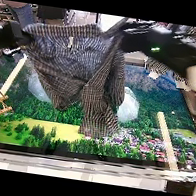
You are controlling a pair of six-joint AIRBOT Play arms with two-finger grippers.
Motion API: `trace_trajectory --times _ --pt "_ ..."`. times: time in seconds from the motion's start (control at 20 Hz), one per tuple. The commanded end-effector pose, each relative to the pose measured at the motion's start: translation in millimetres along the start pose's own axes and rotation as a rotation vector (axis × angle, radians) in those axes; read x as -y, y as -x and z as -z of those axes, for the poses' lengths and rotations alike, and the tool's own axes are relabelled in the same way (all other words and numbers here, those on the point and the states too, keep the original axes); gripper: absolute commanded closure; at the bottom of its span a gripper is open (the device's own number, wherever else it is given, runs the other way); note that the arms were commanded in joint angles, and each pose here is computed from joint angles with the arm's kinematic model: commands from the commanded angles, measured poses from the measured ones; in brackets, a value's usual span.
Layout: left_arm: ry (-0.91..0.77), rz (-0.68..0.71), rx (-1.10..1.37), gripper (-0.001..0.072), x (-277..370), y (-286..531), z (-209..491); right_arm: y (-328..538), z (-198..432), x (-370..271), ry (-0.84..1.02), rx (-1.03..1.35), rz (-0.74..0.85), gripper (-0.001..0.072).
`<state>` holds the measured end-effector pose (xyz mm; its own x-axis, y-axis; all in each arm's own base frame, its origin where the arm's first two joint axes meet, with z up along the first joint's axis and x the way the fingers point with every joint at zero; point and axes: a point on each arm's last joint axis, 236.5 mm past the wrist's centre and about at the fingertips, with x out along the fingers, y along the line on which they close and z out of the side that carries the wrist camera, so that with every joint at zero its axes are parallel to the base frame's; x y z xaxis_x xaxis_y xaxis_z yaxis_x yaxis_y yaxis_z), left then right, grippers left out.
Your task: Fold the clothes and pants, and hang the long-sleeved shirts on hangers.
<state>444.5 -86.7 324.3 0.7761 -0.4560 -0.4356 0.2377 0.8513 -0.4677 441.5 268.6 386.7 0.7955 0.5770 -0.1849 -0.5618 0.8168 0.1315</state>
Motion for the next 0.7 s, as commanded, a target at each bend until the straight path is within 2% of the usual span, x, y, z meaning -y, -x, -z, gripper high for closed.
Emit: trace_trajectory --times 0.0,0.05,0.1,0.15,0.2,0.25,0.35,0.55,0.65 --pt "0.027 -0.212 -0.110 0.0677 -60.3 -15.6 37.1 -86.9 89.7 17.0 -0.181 -0.167 0.063 0.0687" --pt "0.021 -0.260 -0.164 0.0510 -77.3 -14.5 51.6 -102.5 122.9 14.8 -0.198 -0.252 0.057 0.0687" --pt "-0.010 -0.310 -0.235 0.0141 -94.6 -9.6 68.1 -112.1 150.1 9.8 -0.189 -0.323 0.049 0.0686" --pt "-0.050 -0.380 -0.328 0.0025 -118.0 1.8 87.0 -117.8 171.7 4.3 -0.155 -0.383 0.039 0.0686" --pt "-0.071 -0.492 -0.421 0.0031 -151.6 22.3 104.3 -121.2 190.3 -2.4 -0.118 -0.436 0.024 0.0686" --pt "-0.057 -0.637 -0.488 0.0070 -189.9 50.1 117.2 -122.4 201.4 -8.2 -0.087 -0.468 0.010 0.0685" --pt "0.014 -0.919 -0.523 0.0102 -265.6 115.6 135.7 -122.8 209.2 -17.0 -0.036 -0.491 -0.015 0.0685" --pt "0.335 -1.164 -0.340 0.0102 -376.2 221.1 191.0 -119.9 210.0 -18.1 0.030 -0.501 -0.032 0.0685" --pt "0.531 -1.182 -0.164 0.0102 -412.4 260.3 206.8 -118.0 213.3 -18.0 0.068 -0.516 -0.042 0.0684"
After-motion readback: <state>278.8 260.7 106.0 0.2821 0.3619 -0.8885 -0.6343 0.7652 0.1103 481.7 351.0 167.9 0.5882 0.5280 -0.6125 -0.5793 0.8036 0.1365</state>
